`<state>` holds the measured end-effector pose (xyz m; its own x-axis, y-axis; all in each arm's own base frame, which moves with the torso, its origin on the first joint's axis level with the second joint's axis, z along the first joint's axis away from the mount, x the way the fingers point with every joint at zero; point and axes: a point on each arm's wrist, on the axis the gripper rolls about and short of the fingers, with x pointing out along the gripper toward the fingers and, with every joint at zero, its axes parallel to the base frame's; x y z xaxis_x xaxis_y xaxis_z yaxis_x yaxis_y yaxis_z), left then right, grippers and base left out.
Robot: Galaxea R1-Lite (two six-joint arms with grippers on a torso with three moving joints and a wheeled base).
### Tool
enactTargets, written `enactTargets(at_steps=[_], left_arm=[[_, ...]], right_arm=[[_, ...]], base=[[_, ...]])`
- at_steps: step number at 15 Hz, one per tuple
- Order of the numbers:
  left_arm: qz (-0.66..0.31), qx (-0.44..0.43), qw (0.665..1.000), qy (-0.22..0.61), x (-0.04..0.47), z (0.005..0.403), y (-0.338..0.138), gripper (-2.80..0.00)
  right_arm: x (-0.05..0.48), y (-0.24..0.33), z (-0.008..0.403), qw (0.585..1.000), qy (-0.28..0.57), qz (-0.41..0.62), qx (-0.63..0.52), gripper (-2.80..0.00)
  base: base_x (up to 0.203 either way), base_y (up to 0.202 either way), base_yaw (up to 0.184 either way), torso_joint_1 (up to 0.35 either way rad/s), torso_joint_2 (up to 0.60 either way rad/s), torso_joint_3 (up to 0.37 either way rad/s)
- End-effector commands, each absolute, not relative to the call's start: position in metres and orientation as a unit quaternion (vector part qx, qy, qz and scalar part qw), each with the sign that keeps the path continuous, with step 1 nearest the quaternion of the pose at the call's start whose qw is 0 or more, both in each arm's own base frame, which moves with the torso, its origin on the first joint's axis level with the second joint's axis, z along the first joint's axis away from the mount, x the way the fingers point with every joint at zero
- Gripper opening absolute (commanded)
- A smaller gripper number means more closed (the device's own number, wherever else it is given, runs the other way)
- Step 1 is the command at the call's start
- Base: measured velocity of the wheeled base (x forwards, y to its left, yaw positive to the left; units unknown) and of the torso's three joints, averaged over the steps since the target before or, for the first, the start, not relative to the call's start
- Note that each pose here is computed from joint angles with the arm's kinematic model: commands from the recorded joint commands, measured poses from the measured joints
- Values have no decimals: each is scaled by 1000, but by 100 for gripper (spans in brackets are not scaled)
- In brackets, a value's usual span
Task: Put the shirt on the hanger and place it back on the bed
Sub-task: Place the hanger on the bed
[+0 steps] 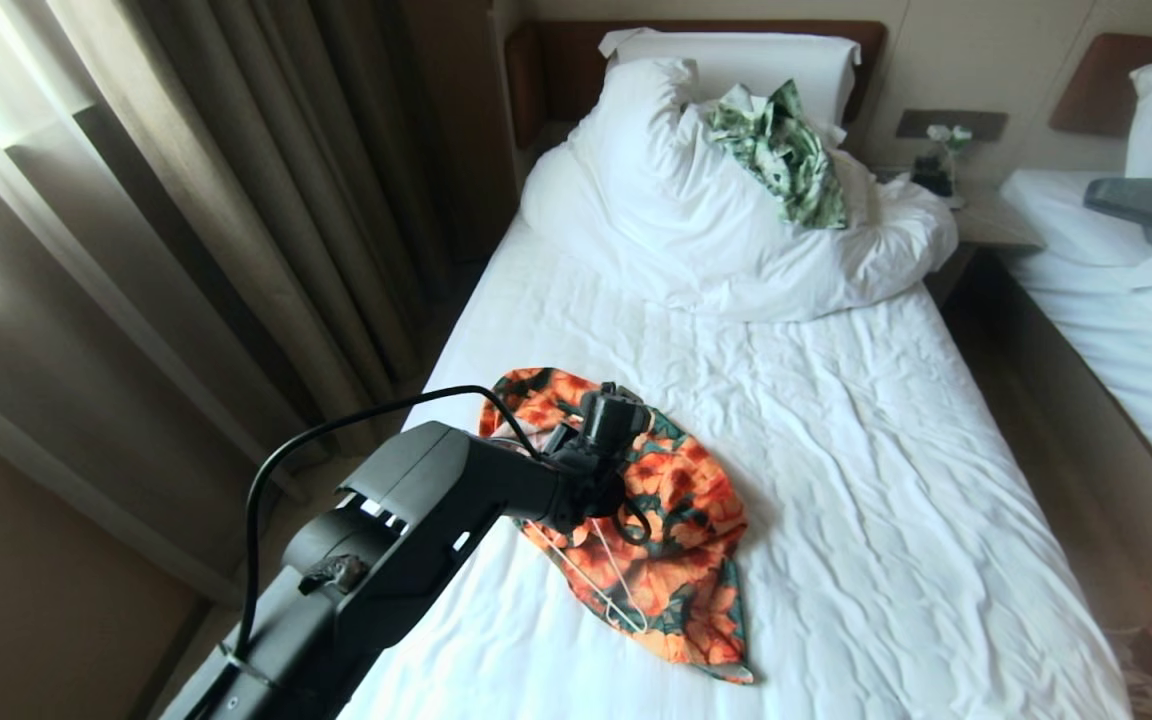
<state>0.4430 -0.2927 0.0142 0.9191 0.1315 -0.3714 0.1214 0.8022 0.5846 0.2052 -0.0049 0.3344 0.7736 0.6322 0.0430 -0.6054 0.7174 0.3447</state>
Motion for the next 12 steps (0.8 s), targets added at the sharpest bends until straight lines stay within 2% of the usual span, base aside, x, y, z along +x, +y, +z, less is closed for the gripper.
enactTargets(at_steps=[1,7,8,12], left_arm=[[-1,312,930,197,436,24,-297,0],[-15,280,936,212,409,40,-294,0],[-16,267,940,210,407,46,-292,-280],[-16,198,959,203,391,81,-279,-280]], right_arm=[[205,-5,335,925,39,336,172,-280],[204,-4,335,925,38,337,172,-280],[204,-4,335,925,38,337,172,-280],[207,-1,326,922,51,344,168,-280]], base=[[0,0,0,0,0,0],[0,0,0,0,0,0],[0,0,0,0,0,0],[0,0,0,0,0,0]])
